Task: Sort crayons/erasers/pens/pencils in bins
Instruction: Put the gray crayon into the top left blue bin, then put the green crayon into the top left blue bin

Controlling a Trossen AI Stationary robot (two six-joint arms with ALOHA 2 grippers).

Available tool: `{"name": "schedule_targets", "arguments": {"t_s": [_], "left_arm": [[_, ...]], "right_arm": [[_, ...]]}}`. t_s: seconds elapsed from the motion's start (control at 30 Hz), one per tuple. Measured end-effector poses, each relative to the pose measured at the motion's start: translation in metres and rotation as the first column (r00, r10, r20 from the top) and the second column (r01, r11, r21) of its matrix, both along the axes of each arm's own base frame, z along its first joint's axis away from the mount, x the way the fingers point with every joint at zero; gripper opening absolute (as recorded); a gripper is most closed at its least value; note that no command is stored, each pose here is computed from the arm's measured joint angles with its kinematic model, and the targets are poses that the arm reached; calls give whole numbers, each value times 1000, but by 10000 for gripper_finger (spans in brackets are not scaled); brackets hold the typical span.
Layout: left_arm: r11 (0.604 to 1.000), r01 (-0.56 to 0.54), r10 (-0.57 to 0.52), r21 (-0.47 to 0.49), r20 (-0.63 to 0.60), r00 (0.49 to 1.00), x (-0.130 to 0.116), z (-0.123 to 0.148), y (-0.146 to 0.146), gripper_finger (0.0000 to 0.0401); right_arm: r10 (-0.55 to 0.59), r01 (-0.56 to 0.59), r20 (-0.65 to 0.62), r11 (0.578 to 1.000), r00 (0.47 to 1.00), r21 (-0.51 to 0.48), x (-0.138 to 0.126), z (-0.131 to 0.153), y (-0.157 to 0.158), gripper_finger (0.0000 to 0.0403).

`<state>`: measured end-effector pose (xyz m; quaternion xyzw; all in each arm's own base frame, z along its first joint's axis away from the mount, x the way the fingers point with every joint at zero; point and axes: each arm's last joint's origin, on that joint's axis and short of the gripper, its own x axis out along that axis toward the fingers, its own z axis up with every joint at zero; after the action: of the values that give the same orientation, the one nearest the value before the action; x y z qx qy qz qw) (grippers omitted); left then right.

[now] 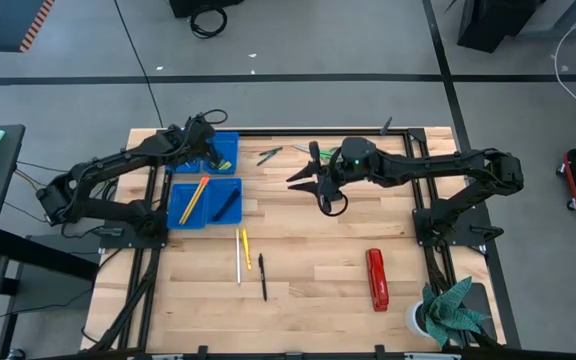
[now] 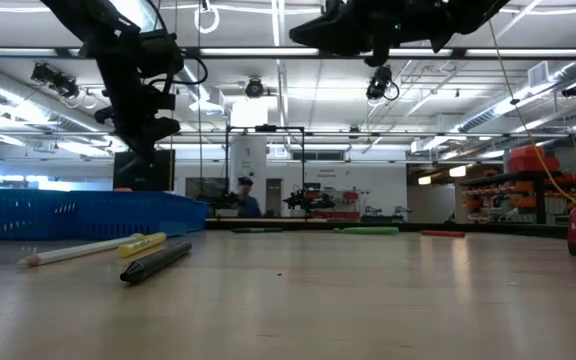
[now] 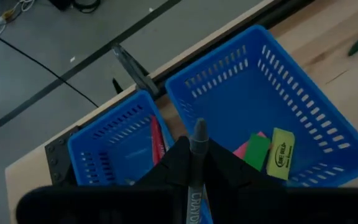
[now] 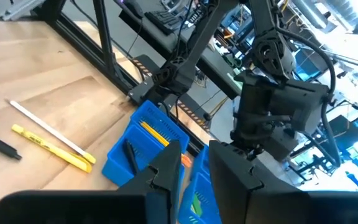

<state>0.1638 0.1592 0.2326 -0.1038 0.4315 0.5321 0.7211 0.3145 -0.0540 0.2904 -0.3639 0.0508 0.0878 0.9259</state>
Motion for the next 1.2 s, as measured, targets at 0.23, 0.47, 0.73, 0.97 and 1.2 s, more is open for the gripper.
{"name": "schedule_targets", "arguments": {"t_s": [0.23, 0.47, 0.73, 0.97, 1.2], "left_arm": [[997, -64, 60, -50, -71, 996, -2, -19, 19, 39], [984, -171, 160, -52, -179, 971, -7, -47, 45, 40], [950, -286, 259, -127, -194, 946, -23, -57, 53, 42], [940, -313, 292, -134, -156, 944, -22, -57, 52, 66], [945, -297, 271, -140, -178, 946, -22, -58, 51, 105]], "right_arm": [[-41, 41, 1, 999, 999, -5, -3, 0, -13, 87], [-87, 87, -6, 996, 996, 29, -6, 0, -26, 87], [-116, 119, -52, 991, 992, 66, -9, -4, -33, 87], [-113, 119, -80, 991, 990, 68, -9, -7, -33, 87], [-96, 102, -77, 992, 992, 68, -8, -7, -28, 88]]}}
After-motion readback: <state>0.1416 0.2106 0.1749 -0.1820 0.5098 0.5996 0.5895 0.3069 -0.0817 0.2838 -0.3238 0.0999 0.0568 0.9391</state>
